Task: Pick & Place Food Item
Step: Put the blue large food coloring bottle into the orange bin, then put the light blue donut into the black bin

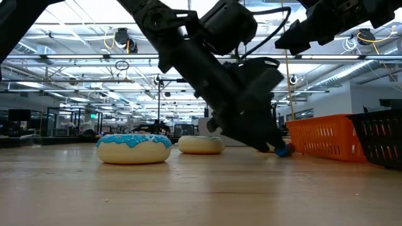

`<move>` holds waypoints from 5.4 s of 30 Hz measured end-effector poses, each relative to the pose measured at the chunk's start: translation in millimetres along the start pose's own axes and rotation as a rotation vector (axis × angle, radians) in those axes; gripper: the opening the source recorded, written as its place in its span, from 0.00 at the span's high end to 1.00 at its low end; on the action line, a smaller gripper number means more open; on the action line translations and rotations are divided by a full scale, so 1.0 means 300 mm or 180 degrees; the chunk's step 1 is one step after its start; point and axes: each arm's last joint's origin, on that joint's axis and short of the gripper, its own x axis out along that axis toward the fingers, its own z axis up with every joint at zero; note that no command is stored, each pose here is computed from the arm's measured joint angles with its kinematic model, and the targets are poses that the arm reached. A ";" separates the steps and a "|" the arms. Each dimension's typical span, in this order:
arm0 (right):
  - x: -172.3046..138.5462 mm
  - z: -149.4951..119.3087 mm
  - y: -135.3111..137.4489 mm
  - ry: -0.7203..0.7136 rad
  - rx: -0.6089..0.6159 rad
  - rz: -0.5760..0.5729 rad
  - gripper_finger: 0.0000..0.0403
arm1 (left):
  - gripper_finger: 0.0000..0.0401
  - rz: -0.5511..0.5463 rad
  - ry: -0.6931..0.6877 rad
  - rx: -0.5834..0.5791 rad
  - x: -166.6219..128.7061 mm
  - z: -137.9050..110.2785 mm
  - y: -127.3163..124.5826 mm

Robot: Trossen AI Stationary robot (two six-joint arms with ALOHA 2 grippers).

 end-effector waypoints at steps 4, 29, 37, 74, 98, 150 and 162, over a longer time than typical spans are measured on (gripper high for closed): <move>0.000 0.000 0.000 0.0000 0.0029 0.0000 0.75 | 0.37 0.0220 -0.0213 -0.0163 0.010 0.008 0.007; 0.000 0.000 -0.001 0.0001 0.0005 -0.0043 0.75 | 0.30 0.0579 -0.0514 -0.0245 0.046 -0.022 -0.022; 0.000 0.000 -0.004 0.0007 0.0012 -0.0154 0.75 | 0.32 0.0667 -0.0491 -0.0071 0.074 -0.037 0.001; -0.002 0.027 -0.006 -0.0253 -0.0079 -0.0177 0.75 | 0.85 -0.0491 -0.1446 0.0489 -0.038 0.150 -0.033; -0.001 0.022 -0.006 -0.0210 -0.0099 -0.0167 0.75 | 0.21 0.0455 -0.0321 0.0173 -0.348 0.112 0.095; 0.042 -0.063 -0.013 -0.0581 0.0655 -0.0472 0.68 | 0.96 0.0232 -0.1776 0.0428 -0.462 -0.031 0.164; 0.142 -0.070 -0.039 -0.0886 0.1376 -0.0438 0.31 | 0.94 0.1242 -0.1716 0.1468 -0.489 0.091 0.036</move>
